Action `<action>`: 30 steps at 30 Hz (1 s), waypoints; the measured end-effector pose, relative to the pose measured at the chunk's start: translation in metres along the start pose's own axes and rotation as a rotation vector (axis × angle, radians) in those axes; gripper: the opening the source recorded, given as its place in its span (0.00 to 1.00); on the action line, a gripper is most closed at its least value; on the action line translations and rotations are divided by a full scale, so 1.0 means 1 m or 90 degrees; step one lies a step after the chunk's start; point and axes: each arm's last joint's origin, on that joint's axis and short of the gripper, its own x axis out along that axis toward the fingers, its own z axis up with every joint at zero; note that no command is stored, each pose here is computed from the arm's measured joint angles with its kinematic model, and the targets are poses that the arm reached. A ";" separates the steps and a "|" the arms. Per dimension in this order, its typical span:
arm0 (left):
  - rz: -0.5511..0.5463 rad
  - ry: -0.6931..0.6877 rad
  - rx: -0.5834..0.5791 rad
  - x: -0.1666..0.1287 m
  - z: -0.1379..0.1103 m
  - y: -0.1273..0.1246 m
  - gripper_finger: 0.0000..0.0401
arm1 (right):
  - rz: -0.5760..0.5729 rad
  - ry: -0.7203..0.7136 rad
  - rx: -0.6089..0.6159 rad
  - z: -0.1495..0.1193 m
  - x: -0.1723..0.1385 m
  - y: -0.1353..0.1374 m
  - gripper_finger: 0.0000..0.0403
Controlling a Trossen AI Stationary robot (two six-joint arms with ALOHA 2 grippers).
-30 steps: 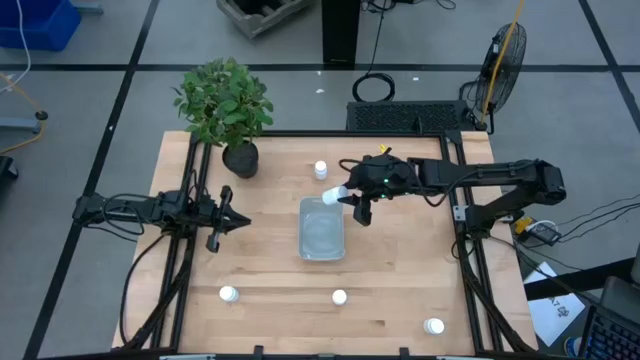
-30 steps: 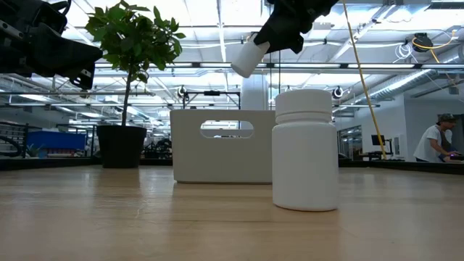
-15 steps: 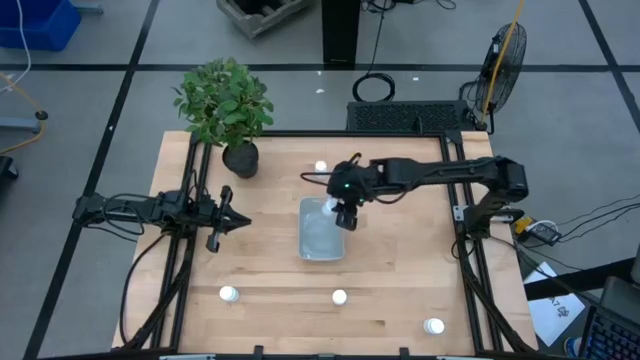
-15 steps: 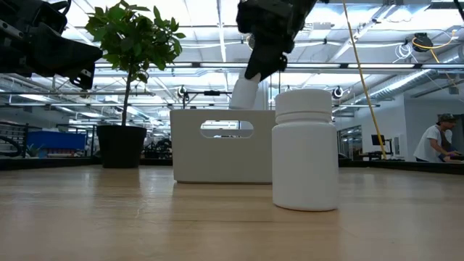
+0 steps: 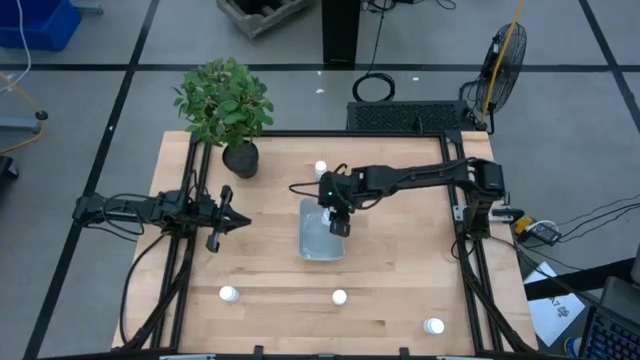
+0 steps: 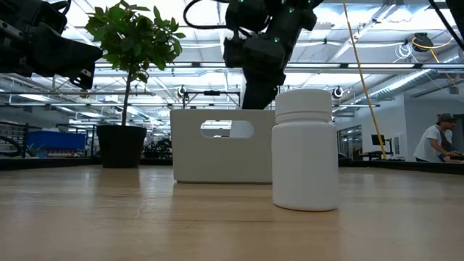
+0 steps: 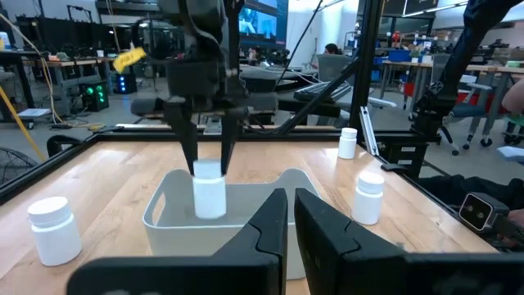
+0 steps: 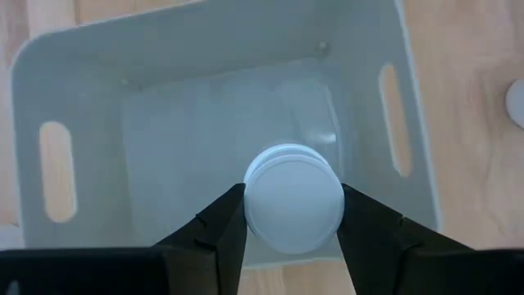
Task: Pick and place pill bottles into a basket
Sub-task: Put the white medicine bottle into the gray bin
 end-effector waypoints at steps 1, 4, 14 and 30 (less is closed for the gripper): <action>0.000 0.000 0.000 0.000 0.000 0.000 0.08 | 0.000 0.001 -0.003 0.000 0.003 0.000 0.38; 0.000 0.000 0.000 0.000 0.000 0.000 0.08 | -0.002 0.020 -0.004 -0.002 0.012 -0.001 0.37; 0.000 0.000 0.000 0.000 0.000 0.000 0.08 | -0.005 0.041 -0.012 -0.004 0.023 -0.002 0.38; 0.000 0.000 0.000 0.000 0.000 0.000 0.08 | -0.003 0.049 -0.048 -0.006 0.023 -0.002 0.43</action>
